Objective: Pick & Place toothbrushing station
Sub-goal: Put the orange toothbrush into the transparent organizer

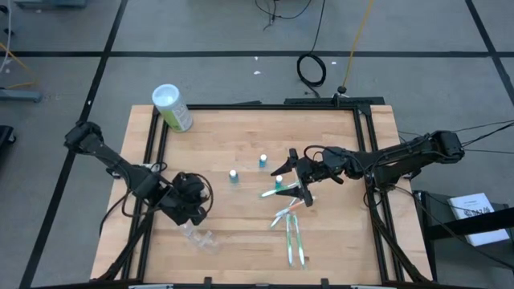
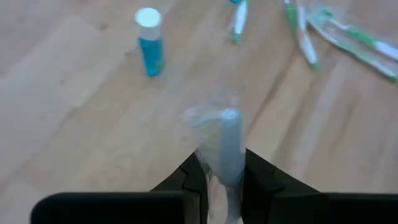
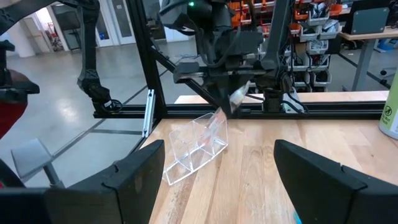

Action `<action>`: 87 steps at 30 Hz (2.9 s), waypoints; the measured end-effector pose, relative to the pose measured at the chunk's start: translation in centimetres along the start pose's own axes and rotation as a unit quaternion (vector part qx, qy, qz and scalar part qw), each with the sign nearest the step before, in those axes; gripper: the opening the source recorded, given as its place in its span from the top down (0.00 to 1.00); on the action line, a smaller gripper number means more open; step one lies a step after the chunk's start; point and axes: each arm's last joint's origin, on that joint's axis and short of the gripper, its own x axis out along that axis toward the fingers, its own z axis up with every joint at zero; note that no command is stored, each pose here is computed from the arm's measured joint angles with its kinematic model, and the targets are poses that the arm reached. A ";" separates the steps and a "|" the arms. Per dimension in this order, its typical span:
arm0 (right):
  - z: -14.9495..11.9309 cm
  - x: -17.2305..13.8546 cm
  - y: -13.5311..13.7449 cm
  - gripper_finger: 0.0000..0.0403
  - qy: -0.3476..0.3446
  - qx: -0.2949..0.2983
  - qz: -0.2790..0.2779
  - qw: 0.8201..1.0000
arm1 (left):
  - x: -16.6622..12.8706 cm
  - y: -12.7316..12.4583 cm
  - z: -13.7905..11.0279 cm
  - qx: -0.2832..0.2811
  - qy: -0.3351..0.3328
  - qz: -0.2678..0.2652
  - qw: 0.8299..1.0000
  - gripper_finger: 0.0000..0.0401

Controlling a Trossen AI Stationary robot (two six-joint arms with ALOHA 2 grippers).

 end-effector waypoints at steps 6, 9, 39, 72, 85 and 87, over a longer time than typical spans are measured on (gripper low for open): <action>-0.1 0.0 0.0 0.26 0.006 0.001 -0.001 1.000 | -0.9 -0.5 -1.3 0.029 -0.054 0.011 0.998 0.98; -0.2 0.0 0.0 0.26 0.009 0.002 -0.001 1.000 | -1.8 -0.9 -2.7 0.040 -0.069 0.007 0.997 0.97; 0.0 0.0 0.2 0.26 0.000 -0.004 0.026 1.000 | -4.1 -0.8 -12.8 0.037 -0.235 -0.008 0.971 0.96; 0.1 0.0 0.2 0.26 -0.003 -0.005 0.026 1.000 | -4.7 -0.3 -11.5 0.029 -0.242 0.012 0.970 0.39; -0.1 -1.6 1.3 0.26 0.065 -0.004 0.084 0.994 | -7.9 1.3 -6.8 0.016 -0.390 -0.063 0.919 0.37; -0.8 -1.7 2.1 0.26 0.102 -0.006 0.095 0.990 | -8.3 1.6 -5.9 0.005 -0.386 -0.061 0.920 0.37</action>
